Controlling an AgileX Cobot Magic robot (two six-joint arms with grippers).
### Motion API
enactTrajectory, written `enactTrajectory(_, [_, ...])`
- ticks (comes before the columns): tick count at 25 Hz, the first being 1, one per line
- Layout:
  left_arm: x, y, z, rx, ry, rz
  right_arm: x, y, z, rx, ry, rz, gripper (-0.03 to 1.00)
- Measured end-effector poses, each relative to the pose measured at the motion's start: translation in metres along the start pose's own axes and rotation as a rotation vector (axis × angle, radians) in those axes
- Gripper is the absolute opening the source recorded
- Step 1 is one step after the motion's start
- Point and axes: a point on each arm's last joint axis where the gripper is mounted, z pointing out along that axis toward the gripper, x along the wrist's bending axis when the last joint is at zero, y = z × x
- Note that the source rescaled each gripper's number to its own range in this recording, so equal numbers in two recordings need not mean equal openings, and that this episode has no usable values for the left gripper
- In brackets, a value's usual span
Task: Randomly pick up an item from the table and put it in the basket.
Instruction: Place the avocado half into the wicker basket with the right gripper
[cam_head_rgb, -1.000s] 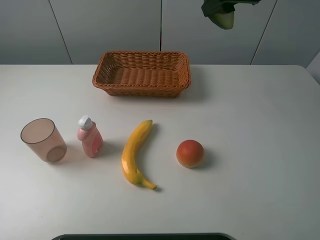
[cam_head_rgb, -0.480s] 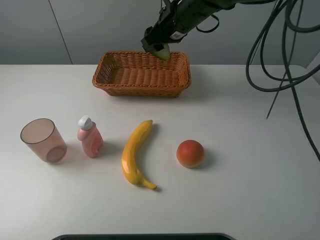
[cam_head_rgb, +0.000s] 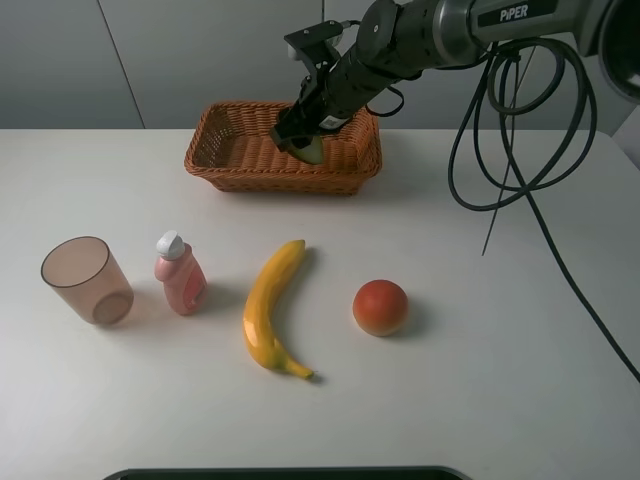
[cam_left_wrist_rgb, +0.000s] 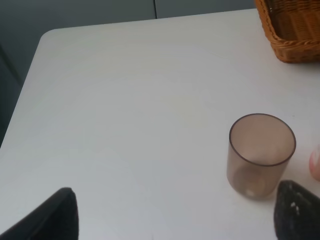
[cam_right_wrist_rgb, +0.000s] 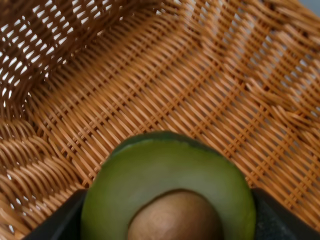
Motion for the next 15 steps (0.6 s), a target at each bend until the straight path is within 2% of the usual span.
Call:
enactTrajectory(7, [0.0, 0.0, 0.0, 0.0, 0.0, 0.0, 0.0, 0.0002, 0.0, -0.002, 0.0, 0.002, 0.0])
enactTrajectory(8, [0.0, 0.0, 0.0, 0.0, 0.0, 0.0, 0.0, 0.0002, 0.0, -0.002, 0.0, -0.001, 0.03])
enactTrajectory(10, [0.0, 0.0, 0.0, 0.0, 0.0, 0.0, -0.0001, 0.0004, 0.0, -0.004, -0.002, -0.001, 0.72])
enactTrajectory(11, [0.0, 0.0, 0.0, 0.0, 0.0, 0.0, -0.0001, 0.0004, 0.0, -0.004, -0.001, -0.001, 0.88])
enactTrajectory(13, [0.0, 0.0, 0.0, 0.0, 0.0, 0.0, 0.0, 0.0002, 0.0, -0.002, 0.0, -0.002, 0.97])
enactTrajectory(15, [0.0, 0.0, 0.0, 0.0, 0.0, 0.0, 0.0002, -0.0001, 0.0, 0.002, 0.002, -0.002, 0.99])
